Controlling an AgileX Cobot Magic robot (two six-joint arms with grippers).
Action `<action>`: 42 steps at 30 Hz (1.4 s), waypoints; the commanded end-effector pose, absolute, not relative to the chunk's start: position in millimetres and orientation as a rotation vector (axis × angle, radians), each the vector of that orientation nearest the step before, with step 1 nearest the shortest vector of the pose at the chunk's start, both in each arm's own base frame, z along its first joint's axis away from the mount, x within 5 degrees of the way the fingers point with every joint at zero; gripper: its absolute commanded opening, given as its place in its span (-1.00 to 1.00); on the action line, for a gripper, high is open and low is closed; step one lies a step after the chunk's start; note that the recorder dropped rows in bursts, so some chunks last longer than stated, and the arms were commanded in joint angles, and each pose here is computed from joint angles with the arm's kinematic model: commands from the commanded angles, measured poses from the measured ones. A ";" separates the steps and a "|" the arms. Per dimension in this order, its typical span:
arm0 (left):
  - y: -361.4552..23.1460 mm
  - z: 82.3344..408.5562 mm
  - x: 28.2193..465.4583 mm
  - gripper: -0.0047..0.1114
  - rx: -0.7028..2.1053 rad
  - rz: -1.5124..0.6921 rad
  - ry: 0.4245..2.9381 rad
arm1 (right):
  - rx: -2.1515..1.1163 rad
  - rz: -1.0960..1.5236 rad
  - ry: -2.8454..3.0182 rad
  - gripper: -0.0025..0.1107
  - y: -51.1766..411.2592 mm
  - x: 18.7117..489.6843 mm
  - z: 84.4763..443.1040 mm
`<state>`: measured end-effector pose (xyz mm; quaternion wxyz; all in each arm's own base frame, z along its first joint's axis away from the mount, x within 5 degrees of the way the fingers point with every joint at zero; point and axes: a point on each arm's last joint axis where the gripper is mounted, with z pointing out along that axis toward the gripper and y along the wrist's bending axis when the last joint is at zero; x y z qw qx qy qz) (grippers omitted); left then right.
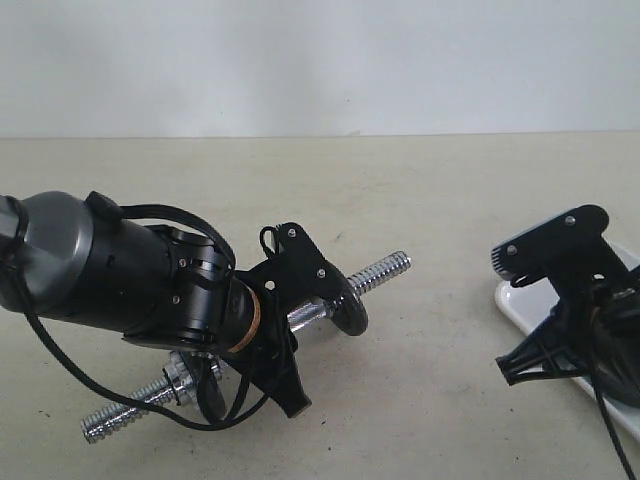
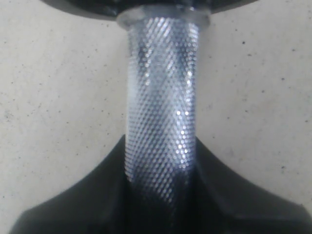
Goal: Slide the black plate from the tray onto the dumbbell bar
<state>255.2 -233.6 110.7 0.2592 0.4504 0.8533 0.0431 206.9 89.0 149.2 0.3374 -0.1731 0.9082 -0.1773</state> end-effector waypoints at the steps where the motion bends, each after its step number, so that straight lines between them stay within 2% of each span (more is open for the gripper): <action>1: -237.0 120.5 256.0 -0.85 1.206 0.099 2.284 | -0.448 -0.467 2.360 -0.96 88.0 209.8 153.2; 16: -237.4 120.6 256.0 -0.85 1.207 0.094 2.282 | -0.391 -0.643 2.387 -0.94 75.2 206.3 155.0; 19: -237.4 120.6 256.0 -0.85 1.207 0.094 2.282 | -0.384 -0.619 2.407 -0.65 76.3 205.2 153.5; 23: -237.9 120.6 255.9 -0.85 1.202 0.086 2.282 | -0.338 -0.612 2.440 0.08 75.9 203.8 152.9; 24: -237.9 120.6 255.9 -0.85 1.202 0.086 2.282 | -0.329 -0.621 2.456 0.21 75.9 203.6 153.4; 25: -237.9 120.6 255.9 -0.85 1.202 0.086 2.282 | -0.338 -0.627 2.475 0.21 76.6 203.8 154.2; 29: -238.0 120.7 255.9 -0.85 1.197 0.081 2.284 | -0.420 -0.616 2.540 -0.03 84.1 207.5 160.0; 37: -238.0 120.7 255.9 -0.85 1.197 0.081 2.284 | -0.479 -0.597 2.525 0.05 96.1 223.9 185.9; 42: -237.8 120.6 255.9 -0.85 1.196 0.085 2.285 | -0.385 -0.475 2.522 0.05 78.1 232.7 208.3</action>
